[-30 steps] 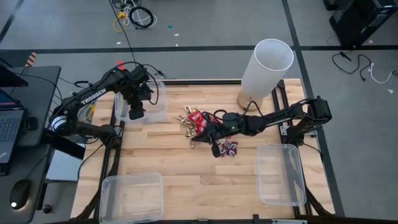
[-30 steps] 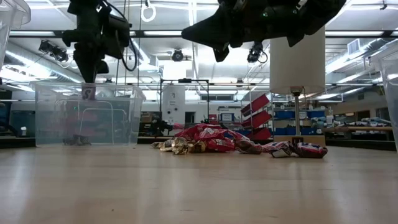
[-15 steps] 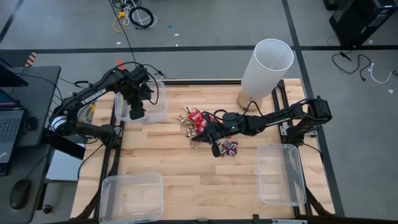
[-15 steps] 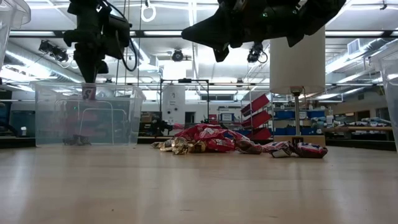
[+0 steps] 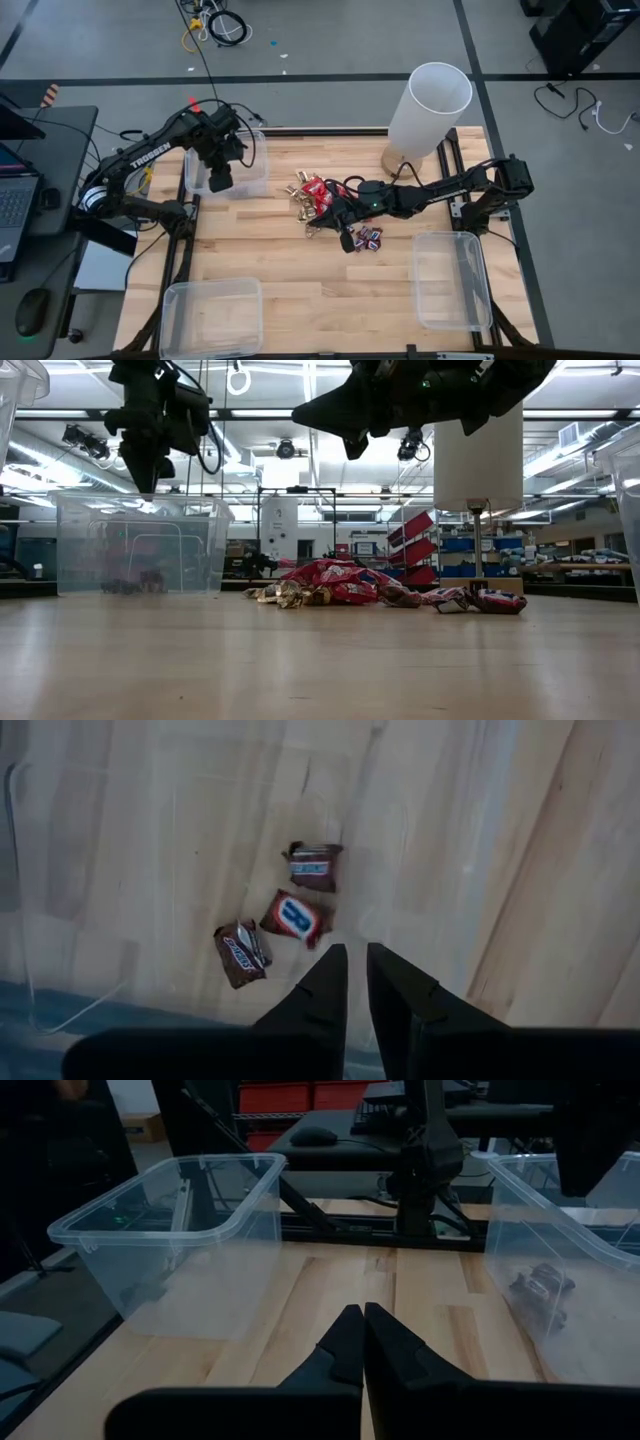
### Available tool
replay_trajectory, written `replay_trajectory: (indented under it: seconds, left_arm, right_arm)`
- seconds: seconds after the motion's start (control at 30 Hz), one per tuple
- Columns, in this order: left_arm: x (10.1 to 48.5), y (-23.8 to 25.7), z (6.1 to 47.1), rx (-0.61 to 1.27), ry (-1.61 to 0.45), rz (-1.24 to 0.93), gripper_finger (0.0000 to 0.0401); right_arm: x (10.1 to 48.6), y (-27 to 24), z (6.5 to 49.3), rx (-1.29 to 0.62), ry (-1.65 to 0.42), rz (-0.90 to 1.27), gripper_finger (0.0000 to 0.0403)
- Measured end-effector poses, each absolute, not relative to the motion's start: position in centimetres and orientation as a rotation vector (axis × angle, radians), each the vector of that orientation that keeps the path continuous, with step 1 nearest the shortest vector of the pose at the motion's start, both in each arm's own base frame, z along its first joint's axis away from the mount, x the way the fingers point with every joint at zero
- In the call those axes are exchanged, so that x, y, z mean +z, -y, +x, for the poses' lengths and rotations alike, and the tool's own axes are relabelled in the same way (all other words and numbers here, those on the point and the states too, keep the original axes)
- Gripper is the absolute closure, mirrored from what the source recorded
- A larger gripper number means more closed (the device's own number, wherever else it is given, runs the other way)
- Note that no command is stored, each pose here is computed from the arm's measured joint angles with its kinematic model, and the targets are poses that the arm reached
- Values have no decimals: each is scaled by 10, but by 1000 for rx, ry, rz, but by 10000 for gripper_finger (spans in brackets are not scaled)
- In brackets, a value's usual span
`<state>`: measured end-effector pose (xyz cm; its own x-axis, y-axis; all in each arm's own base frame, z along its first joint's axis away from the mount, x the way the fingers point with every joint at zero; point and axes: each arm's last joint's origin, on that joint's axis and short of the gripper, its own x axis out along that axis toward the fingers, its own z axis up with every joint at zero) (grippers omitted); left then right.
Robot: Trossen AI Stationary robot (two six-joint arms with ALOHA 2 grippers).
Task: Sort candy
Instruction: Put the brown chocolate into the top left transparent bin
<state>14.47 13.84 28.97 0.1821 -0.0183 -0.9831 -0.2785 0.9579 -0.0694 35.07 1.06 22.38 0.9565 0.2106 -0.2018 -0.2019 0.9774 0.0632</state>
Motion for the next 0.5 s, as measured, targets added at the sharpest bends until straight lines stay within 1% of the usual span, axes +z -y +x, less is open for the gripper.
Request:
replay_trajectory:
  seconds: [0.3, 0.4, 0.5]
  left_arm:
    - [291, -140, 144, 224, -1408, -226, 355]
    - [304, -142, 145, 314, -1397, -209, 355]
    - [321, -144, 147, 335, -1332, -189, 355]
  right_arm:
    - [224, -11, 351, 209, -209, 42, 402]
    - [224, -11, 351, 209, -209, 42, 402]
    - [224, -9, 350, 205, -208, 42, 402]
